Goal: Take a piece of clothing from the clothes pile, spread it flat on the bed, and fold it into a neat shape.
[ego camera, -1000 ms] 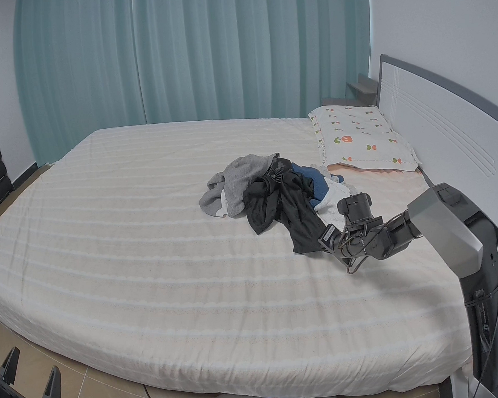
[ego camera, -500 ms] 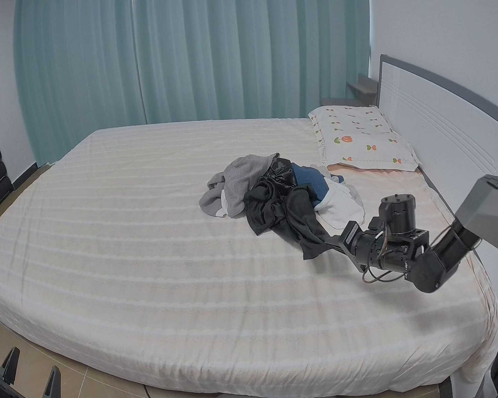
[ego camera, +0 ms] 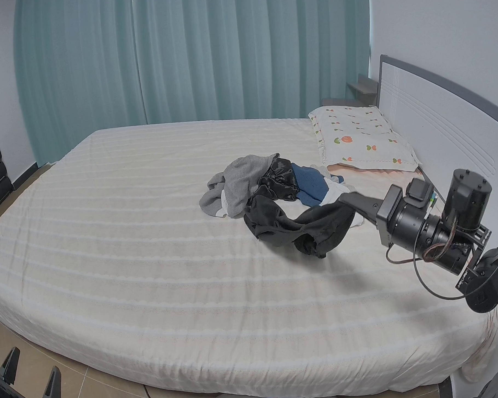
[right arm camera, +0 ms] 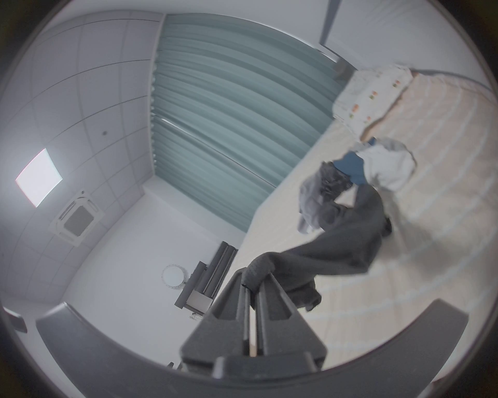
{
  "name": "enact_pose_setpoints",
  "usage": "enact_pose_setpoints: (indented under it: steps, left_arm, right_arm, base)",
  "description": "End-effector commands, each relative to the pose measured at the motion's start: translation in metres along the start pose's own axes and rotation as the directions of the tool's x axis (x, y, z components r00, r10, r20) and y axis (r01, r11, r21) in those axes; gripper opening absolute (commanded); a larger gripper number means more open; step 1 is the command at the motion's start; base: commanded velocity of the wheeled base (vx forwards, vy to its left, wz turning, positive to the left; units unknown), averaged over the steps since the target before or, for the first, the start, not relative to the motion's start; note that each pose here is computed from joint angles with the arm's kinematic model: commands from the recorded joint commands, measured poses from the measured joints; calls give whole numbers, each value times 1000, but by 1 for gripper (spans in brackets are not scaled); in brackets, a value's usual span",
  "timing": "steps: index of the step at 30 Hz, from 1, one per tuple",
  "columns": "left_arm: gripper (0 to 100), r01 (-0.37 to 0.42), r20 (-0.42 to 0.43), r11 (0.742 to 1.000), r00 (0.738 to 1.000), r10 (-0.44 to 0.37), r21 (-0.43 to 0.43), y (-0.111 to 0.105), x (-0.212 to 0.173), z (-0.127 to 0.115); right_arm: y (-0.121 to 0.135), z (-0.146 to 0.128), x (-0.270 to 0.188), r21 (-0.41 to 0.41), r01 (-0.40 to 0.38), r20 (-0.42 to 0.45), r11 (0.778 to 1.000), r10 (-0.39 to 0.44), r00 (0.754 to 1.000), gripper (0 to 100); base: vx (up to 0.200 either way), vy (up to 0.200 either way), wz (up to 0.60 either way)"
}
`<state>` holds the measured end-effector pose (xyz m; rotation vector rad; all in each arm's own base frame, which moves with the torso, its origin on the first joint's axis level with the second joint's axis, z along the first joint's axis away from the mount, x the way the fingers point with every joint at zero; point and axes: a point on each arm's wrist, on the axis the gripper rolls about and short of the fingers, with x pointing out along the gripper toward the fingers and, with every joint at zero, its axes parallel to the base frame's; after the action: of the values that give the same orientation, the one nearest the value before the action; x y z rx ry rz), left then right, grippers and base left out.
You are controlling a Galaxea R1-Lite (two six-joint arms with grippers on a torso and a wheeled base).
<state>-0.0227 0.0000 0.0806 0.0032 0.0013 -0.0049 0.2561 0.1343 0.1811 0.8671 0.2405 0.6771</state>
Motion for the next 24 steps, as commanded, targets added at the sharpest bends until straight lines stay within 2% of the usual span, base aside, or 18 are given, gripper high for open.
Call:
enact_pose_setpoints:
  steps: [1, 2, 3, 4, 5, 6, 7, 10, 11, 13, 15, 17, 18, 20, 21, 22, 24]
  left_arm:
    - [100, 12, 4, 1000, 1000, -12, 20, 0, 0, -5]
    - [100, 50, 24, 997, 998, -52, 50, -1, -1, 0]
    - [100, 72, 89, 996, 993, -76, 43, -1, -5, 18]
    - [100, 89, 181, 996, 980, -88, 3, -1, -13, 53]
    - [100, 103, 210, 993, 974, -89, -55, -1, -14, 81]
    - [100, 112, 211, 990, 973, -91, -91, -1, -13, 94]
    - [100, 126, 169, 983, 980, -103, -131, -1, -3, 111]
    - [100, 166, 29, 985, 986, -165, -39, -3, 22, 110]
    - [100, 167, 20, 985, 986, -166, -36, -3, 24, 110]
    - [100, 222, -105, 975, 969, -222, -12, -5, 53, 109]
    - [100, 261, -137, 965, 956, -260, -18, -7, 68, 111]
    - [100, 321, -234, 946, 917, -322, -43, -12, 97, 107]
    - [100, 326, -250, 944, 911, -327, -47, -13, 101, 105]
    - [100, 348, -384, 934, 853, -353, -84, -21, 136, 90]
    - [100, 350, -408, 932, 840, -357, -94, -23, 147, 86]
    - [100, 350, -412, 932, 838, -356, -95, -23, 149, 85]
    - [100, 373, -438, 919, 811, -388, -123, -32, 176, 76]
  right_arm:
    - [22, 12, -5, -44, -71, 39, 996, 73, 997, 0]
    - [25, 14, -4, -63, -76, 44, 995, 79, 996, 0]
    - [27, 15, -4, -74, -81, 49, 994, 85, 995, 0]
    - [30, 17, -3, -90, -90, 55, 992, 95, 994, 0]
    - [31, 19, -2, -103, -94, 57, 990, 101, 993, 0]
    - [33, 19, -1, -113, -97, 58, 989, 104, 993, 0]
    - [34, 21, 3, -131, -94, 54, 987, 101, 993, 0]
    - [46, 32, 9, -159, -108, 81, 981, 122, 989, 0]
    - [47, 33, 9, -160, -111, 84, 981, 125, 989, 0]
    - [62, 47, 11, -177, -141, 121, 974, 163, 979, 0]
    - [70, 55, 12, -185, -157, 140, 970, 184, 973, 0]
    - [82, 64, 19, -193, -173, 146, 966, 203, 968, 0]
    - [83, 64, 20, -192, -174, 145, 966, 203, 968, 0]
    - [98, 73, 28, -210, -202, 168, 957, 239, 956, 0]
    - [106, 81, 30, -218, -219, 193, 951, 261, 946, 0]
    - [107, 82, 30, -220, -222, 196, 950, 266, 944, 0]
    - [106, 81, 42, -212, -202, 192, 956, 243, 951, 0]
  base:
    - [0, 0, 0]
    - [0, 0, 0]
    - [0, 0, 0]
    - [0, 0, 0]
    - [0, 0, 0]
    - [0, 0, 0]
    - [0, 0, 0]
    - [0, 0, 0]
    - [0, 0, 0]
    - [0, 0, 0]
    - [0, 0, 0]
    - [0, 0, 0]
    - [0, 0, 0]
    - [0, 0, 0]
    - [0, 0, 0]
    - [0, 0, 0]
    - [0, 0, 0]
